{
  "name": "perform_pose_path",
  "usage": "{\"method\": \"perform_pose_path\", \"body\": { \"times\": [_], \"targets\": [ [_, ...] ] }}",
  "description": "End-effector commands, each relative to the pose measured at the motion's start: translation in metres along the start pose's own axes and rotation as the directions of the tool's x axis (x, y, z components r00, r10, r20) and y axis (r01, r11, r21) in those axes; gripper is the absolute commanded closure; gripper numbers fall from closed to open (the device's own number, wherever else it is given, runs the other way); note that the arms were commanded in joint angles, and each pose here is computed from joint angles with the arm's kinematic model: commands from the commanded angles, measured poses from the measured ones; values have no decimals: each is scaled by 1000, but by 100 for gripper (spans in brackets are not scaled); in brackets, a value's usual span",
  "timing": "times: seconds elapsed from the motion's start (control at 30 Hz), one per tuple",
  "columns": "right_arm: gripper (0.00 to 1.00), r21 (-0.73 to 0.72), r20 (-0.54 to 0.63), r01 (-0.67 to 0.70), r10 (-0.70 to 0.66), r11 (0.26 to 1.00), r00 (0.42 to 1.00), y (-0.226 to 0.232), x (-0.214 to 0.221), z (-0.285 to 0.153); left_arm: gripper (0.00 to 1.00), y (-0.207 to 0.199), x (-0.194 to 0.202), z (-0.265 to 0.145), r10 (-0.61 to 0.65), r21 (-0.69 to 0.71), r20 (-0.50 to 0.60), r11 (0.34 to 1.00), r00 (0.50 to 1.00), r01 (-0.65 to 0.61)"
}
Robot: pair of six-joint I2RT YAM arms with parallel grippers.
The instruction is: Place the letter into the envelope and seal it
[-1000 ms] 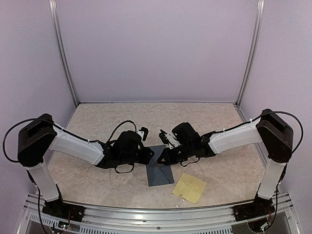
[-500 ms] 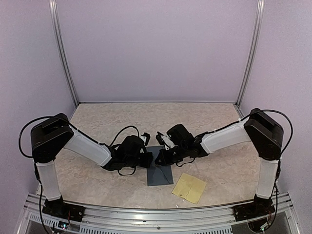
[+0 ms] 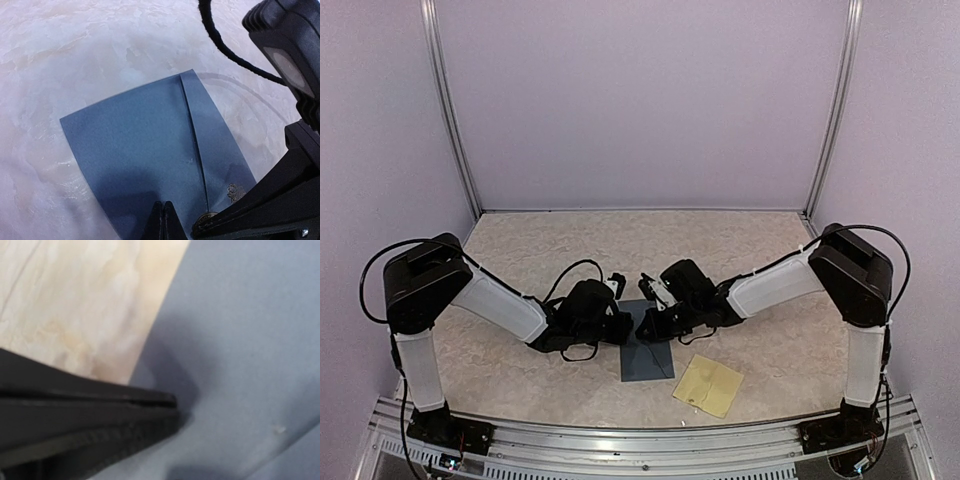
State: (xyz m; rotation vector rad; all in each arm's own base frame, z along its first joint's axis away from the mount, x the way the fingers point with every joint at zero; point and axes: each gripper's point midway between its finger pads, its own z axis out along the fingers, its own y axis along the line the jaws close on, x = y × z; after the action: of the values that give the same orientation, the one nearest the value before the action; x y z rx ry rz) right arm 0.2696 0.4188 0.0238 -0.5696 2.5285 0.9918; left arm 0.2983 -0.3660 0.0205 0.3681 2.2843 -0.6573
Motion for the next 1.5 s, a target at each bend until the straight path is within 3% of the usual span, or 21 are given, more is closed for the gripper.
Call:
{"method": "perform_pose_path", "body": {
  "times": [0.0, 0.53, 0.9, 1.13, 1.47],
  "targets": [
    [99, 54, -49, -44, 47, 998, 998, -25, 28, 2, 100, 20, 22, 3, -16, -62, -54, 998, 998, 13],
    [100, 73, -86, -83, 90, 994, 992, -37, 63, -14, 100, 30, 24, 3, -26, -94, -62, 995, 998, 20],
    [98, -32, 10, -30, 30, 999, 999, 9, 18, -41, 100, 23, 20, 2, -25, -70, -56, 997, 998, 21],
    [98, -47, 33, 0, 2, 999, 999, 17, -8, -26, 100, 21, 19, 1, -26, -67, -54, 998, 998, 22],
    [98, -53, -27, -25, 23, 998, 999, 4, 5, 3, 100, 20, 20, 2, -21, -66, -57, 998, 998, 18]
  ]
}}
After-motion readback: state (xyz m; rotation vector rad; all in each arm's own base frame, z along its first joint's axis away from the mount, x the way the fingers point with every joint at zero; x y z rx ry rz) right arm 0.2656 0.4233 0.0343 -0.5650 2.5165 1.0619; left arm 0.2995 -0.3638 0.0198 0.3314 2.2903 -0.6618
